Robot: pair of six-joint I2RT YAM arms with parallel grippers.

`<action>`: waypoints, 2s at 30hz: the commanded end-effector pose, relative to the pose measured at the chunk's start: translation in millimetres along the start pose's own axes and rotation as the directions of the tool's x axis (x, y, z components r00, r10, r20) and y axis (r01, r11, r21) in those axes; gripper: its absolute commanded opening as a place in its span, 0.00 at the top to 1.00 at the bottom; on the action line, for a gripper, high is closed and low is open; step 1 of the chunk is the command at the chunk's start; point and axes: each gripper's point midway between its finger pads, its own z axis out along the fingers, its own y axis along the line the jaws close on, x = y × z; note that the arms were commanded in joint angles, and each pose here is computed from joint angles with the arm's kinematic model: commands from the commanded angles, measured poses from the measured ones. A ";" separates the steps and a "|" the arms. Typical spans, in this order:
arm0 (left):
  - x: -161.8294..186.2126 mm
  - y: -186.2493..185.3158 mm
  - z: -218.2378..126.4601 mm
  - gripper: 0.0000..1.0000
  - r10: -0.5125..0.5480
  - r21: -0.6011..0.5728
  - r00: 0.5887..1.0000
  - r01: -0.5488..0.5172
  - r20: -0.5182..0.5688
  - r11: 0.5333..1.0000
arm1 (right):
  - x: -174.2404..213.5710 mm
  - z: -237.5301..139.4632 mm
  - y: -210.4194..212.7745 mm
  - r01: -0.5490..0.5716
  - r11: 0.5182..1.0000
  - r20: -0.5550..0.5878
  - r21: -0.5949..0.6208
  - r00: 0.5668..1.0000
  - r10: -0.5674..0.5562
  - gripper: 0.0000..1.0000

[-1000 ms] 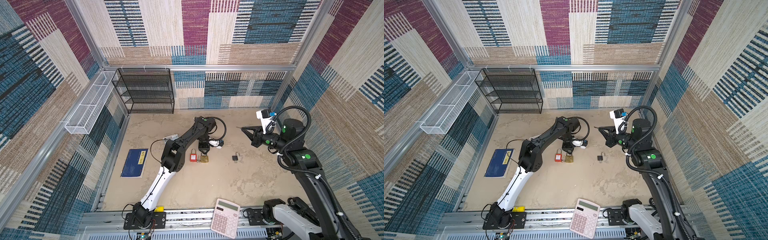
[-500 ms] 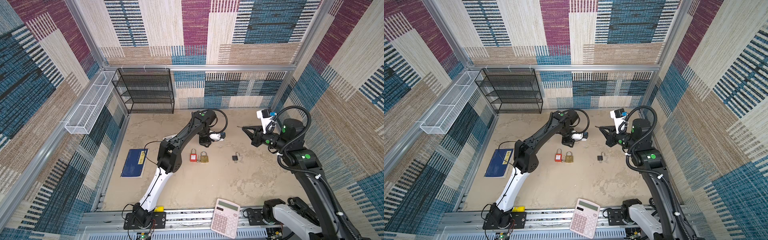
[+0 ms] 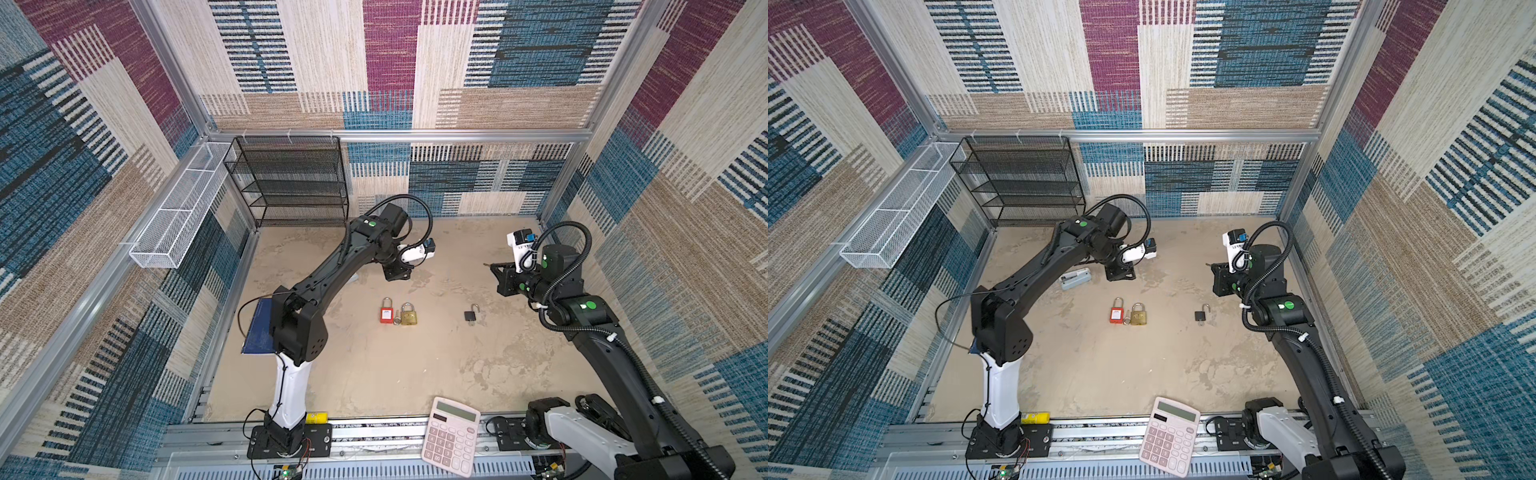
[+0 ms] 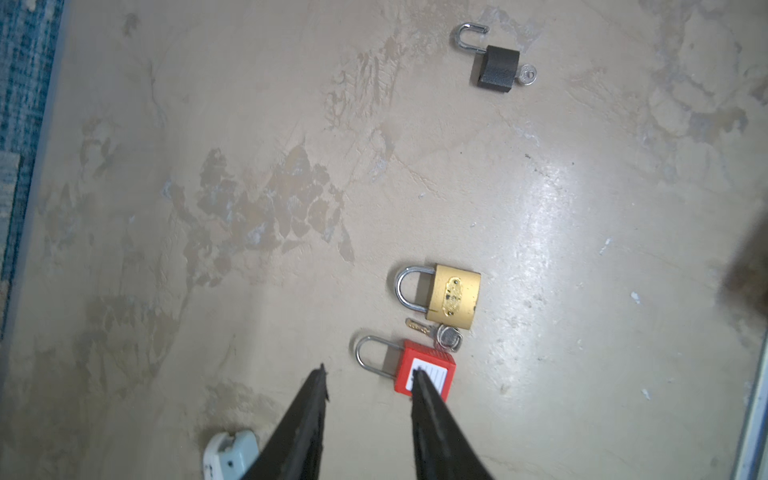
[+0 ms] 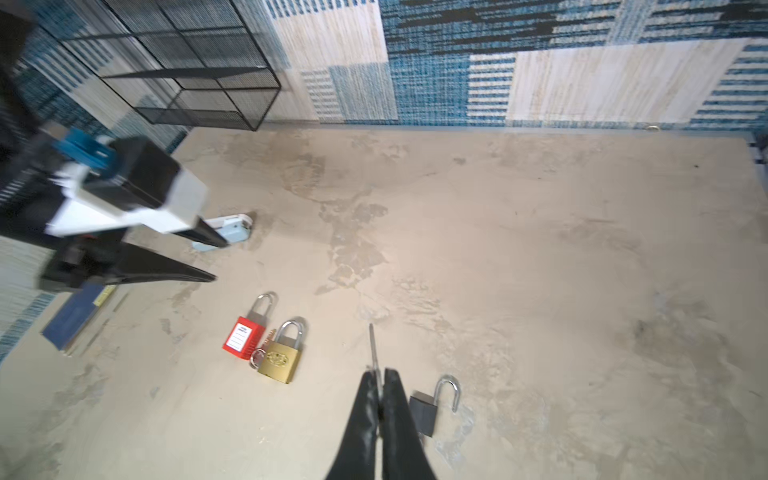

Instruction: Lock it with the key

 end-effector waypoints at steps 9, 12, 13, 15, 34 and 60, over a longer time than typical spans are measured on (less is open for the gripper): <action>20.4 -0.4 -58.2 0.58 -0.358 -0.111 0.833 0.439 0.422 0.892 | 48.5 35.4 33.3 0.464 0.884 -0.055 0.057 0.886 -0.461 1.00; 42.3 -16.9 -59.8 0.57 -0.418 -0.088 0.812 0.491 0.408 0.867 | 68.6 50.4 46.3 0.554 0.832 -0.094 0.020 0.830 -0.550 1.00; 49.5 -21.8 -60.4 0.57 -0.436 -0.083 0.806 0.506 0.399 0.859 | 74.0 55.4 51.7 0.578 0.816 -0.101 0.002 0.812 -0.575 1.00; 61.9 -29.1 -61.8 0.56 -0.461 -0.083 0.799 0.528 0.387 0.845 | 81.8 64.4 60.1 0.618 0.786 -0.108 -0.017 0.781 -0.615 1.00; 123.5 -66.5 -48.5 0.51 -0.657 0.005 0.679 0.695 0.328 0.719 | 148.7 136.9 104.0 0.791 0.591 -0.186 -0.155 0.565 -0.804 1.00; 122.5 -58.2 -61.8 0.50 -0.658 0.000 0.666 0.703 0.352 0.711 | 164.1 183.9 103.9 0.854 0.497 -0.237 -0.150 0.458 -0.857 0.96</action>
